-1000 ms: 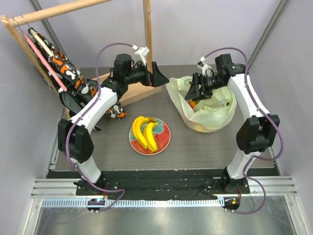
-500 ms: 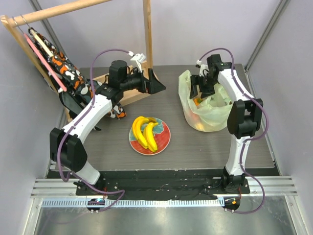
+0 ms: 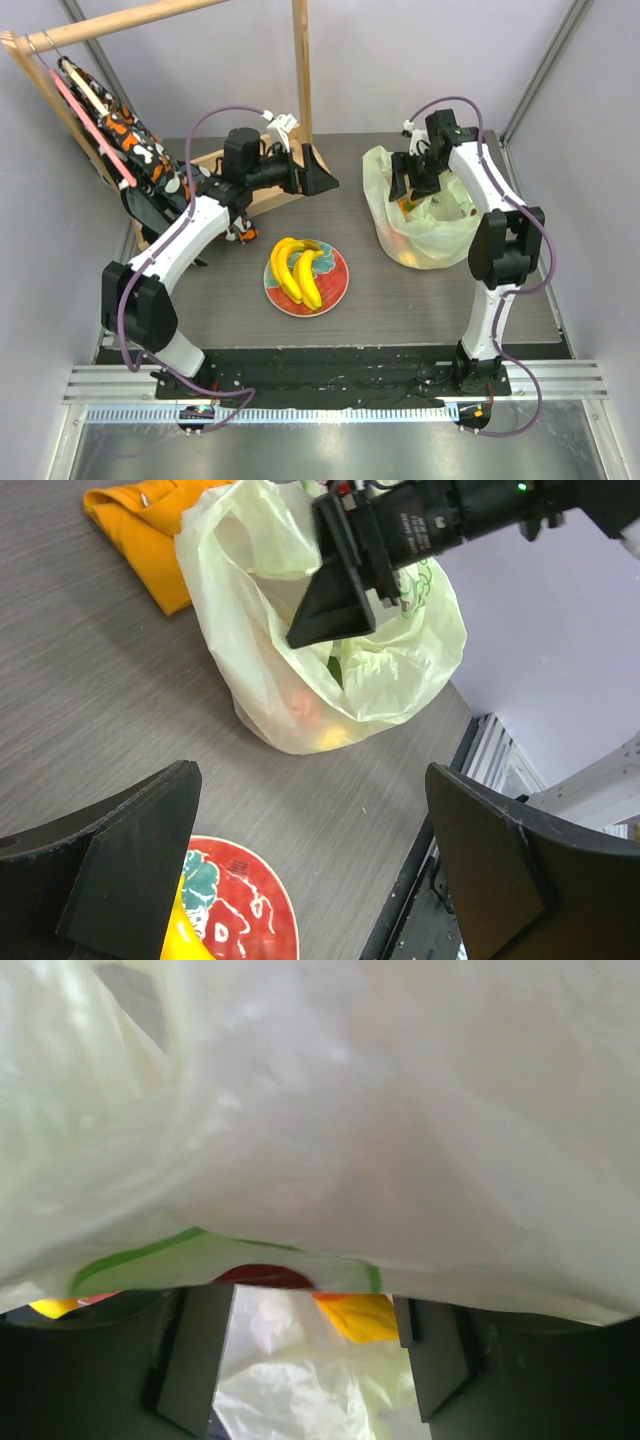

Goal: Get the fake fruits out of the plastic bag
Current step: Take out the fake fruit from the plastic bag.

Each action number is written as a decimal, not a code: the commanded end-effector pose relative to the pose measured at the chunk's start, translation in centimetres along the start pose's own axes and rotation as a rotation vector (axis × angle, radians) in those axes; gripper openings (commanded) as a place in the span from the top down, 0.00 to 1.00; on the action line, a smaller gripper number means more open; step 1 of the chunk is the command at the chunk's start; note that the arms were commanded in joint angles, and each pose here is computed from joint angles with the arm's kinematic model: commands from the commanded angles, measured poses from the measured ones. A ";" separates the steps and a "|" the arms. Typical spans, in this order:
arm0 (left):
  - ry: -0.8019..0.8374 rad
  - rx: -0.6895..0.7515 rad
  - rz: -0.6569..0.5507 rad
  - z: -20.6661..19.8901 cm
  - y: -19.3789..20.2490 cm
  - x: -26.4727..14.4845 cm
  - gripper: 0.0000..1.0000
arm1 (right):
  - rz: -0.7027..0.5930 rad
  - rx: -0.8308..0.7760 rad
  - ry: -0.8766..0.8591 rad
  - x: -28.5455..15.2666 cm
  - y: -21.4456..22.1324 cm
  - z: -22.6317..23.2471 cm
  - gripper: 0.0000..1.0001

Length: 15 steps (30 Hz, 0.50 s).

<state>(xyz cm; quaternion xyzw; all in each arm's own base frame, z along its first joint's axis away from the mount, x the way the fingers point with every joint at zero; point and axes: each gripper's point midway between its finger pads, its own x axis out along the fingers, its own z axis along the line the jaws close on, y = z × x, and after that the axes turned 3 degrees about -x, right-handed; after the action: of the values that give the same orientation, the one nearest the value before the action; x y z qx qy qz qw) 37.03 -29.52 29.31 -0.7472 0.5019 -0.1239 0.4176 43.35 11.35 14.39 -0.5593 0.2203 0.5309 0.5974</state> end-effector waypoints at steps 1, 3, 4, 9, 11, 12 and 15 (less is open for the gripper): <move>0.063 0.046 -0.051 -2.6 -1.6 -1.5 0.00 | -0.076 -0.027 0.102 -3.7 0.1 -0.2 0.33; 0.062 0.065 -0.057 -2.8 -1.8 -1.8 0.00 | -0.056 -0.034 0.148 -3.2 0.5 -1.3 0.38; 0.063 0.071 -0.058 -3.0 -1.8 -2.0 0.00 | -0.053 -0.041 0.156 -3.0 0.5 -1.6 0.39; 0.066 0.094 -0.068 -3.5 -1.8 -2.7 0.00 | -0.064 -0.055 0.193 -2.5 -0.8 -2.7 0.43; 0.061 0.095 -0.057 -3.2 -1.2 -2.8 0.00 | -0.041 -0.072 0.206 -1.5 -0.5 -3.3 0.44; 0.056 0.104 -0.049 -3.0 -1.0 -2.8 0.00 | -0.019 -0.075 0.208 -0.9 0.1 -3.7 0.44; 0.038 0.136 -0.014 -2.3 -0.3 -2.7 0.00 | 0.030 -0.067 0.153 1.4 1.0 -3.6 0.30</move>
<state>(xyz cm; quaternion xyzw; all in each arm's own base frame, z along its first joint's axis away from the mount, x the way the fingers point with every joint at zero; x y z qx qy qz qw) 35.02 -28.72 31.59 -0.7406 0.4932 -0.1565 0.4288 43.02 8.35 13.32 -0.6098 0.2644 0.4928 0.5616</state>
